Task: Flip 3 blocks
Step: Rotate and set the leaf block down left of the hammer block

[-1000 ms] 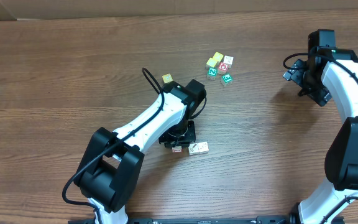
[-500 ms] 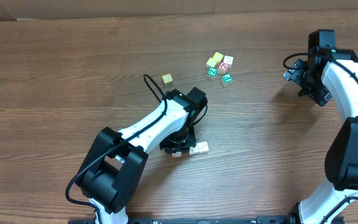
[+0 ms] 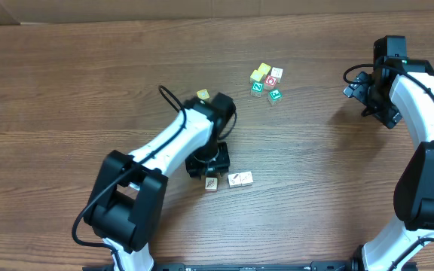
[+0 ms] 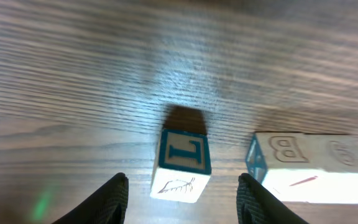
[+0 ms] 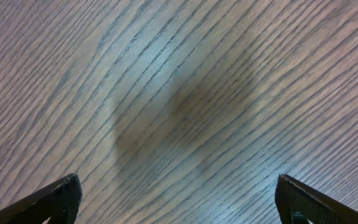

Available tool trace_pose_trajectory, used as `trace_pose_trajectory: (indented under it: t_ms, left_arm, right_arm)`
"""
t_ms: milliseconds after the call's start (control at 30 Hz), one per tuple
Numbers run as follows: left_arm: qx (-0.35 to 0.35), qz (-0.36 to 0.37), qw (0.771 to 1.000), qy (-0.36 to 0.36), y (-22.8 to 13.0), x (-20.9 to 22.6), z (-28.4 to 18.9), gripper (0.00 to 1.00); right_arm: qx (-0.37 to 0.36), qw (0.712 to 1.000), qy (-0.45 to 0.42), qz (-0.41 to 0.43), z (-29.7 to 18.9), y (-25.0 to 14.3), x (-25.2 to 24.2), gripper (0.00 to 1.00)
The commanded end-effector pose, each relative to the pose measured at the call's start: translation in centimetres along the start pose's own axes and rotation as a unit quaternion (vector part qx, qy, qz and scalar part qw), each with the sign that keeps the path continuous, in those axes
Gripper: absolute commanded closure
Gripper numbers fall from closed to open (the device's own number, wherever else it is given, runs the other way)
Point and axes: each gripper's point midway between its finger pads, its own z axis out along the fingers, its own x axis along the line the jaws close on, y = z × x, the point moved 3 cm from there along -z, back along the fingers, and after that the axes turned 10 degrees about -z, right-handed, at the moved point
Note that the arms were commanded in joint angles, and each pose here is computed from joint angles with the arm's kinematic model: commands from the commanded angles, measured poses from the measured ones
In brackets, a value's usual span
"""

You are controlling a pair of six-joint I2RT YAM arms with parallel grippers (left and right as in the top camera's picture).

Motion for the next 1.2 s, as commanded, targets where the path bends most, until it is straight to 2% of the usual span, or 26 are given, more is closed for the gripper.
trace_pose_trajectory:
  t_ms: [0, 100, 200, 267, 300, 333, 533, 733, 1167]
  left_arm:
    - [-0.014, 0.014, 0.999, -0.032, 1.2, -0.5, -3.1, 0.51]
    - [-0.025, 0.013, 0.999, -0.017, 1.5, 0.3, -4.3, 0.52]
    - [-0.032, 0.006, 0.999, 0.03, 1.4, 2.1, -4.3, 0.55]
    - [-0.03, 0.001, 0.998, 0.055, 1.2, 3.0, -4.0, 0.68]
    - [-0.026, 0.001, 0.998, 0.062, 1.0, 3.3, -3.7, 0.84]
    - [-0.022, 0.001, 0.997, 0.067, 0.8, 3.6, -3.4, 0.96]
    - [-0.007, -0.005, 0.997, 0.081, 0.4, 4.7, -0.4, 0.96]
    - [0.006, -0.005, 0.998, 0.063, -0.2, 4.8, 2.1, 0.96]
    - [0.035, -0.002, 0.999, -0.029, -0.9, 2.5, 4.7, 0.96]
  right_arm:
    - [-0.022, 1.0, 0.01, 0.002, -1.5, 0.8, 0.1, 0.0]
    - [-0.022, 1.0, 0.01, 0.002, -1.5, 0.8, 0.1, 0.0]
    - [-0.022, 1.0, 0.01, 0.002, -1.5, 0.8, 0.1, 0.0]
    - [-0.022, 1.0, 0.01, 0.002, -1.5, 0.8, 0.1, 0.0]
    - [-0.022, 1.0, 0.01, 0.002, -1.5, 0.8, 0.1, 0.0]
    - [-0.022, 1.0, 0.01, 0.002, -1.5, 0.8, 0.1, 0.0]
    - [-0.022, 1.0, 0.01, 0.002, -1.5, 0.8, 0.1, 0.0]
    - [-0.022, 1.0, 0.01, 0.002, -1.5, 0.8, 0.1, 0.0]
    - [-0.022, 1.0, 0.01, 0.002, -1.5, 0.8, 0.1, 0.0]
